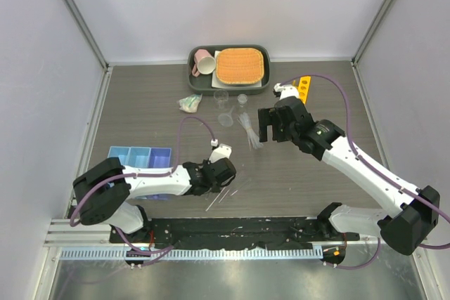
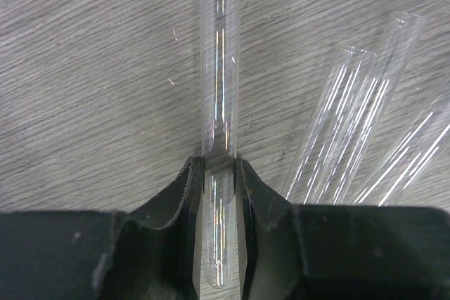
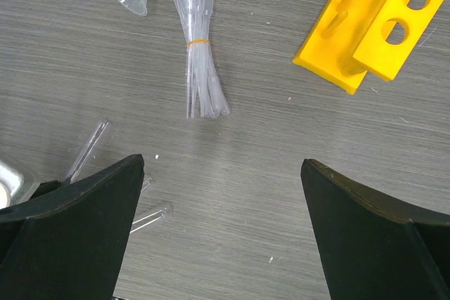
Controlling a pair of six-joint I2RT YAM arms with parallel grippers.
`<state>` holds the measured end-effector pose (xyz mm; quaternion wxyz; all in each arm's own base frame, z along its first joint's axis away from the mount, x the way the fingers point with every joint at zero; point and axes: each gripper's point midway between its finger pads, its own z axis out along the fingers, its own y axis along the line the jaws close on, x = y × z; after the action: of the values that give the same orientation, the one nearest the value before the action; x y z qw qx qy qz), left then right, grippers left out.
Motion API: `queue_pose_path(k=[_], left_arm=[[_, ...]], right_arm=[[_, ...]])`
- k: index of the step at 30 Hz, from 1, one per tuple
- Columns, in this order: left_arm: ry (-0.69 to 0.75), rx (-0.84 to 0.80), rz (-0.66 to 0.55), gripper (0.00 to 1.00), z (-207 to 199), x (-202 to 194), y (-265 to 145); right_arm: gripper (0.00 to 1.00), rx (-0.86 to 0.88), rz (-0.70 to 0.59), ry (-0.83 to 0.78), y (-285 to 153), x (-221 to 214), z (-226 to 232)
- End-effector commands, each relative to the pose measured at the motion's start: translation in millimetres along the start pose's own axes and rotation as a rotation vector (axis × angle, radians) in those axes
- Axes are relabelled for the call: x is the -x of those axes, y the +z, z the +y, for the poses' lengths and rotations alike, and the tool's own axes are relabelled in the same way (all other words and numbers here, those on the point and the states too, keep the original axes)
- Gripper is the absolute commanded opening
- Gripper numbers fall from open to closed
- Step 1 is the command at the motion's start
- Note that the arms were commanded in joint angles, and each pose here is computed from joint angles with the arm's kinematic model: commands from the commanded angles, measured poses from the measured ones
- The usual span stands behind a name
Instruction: Organize the chemistry lab equipment
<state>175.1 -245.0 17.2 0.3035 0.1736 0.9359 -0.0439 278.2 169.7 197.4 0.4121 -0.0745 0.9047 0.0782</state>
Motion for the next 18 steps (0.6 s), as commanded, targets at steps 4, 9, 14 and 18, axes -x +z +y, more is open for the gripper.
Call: queue_pose_path(k=[4,9,14,18], left_arm=[[0.051,0.080,0.010,0.00,14.4,4.0,-3.2],[0.071,0.073,-0.073,0.00,13.0,45.5,-32.3],[0.058,-0.048,-0.146,0.00,6.8,83.5,-73.7],[0.045,-0.252,-0.200,0.00,-10.7,107.1,-107.1]], right_arm=[[1.00,-0.003,-0.026,0.005,4.0,0.8,0.9],[1.00,-0.032,-0.052,0.033,4.0,3.7,-4.1],[1.00,0.028,-0.078,0.075,-10.1,13.8,4.6],[1.00,0.152,-0.072,0.089,-29.8,15.7,22.2]])
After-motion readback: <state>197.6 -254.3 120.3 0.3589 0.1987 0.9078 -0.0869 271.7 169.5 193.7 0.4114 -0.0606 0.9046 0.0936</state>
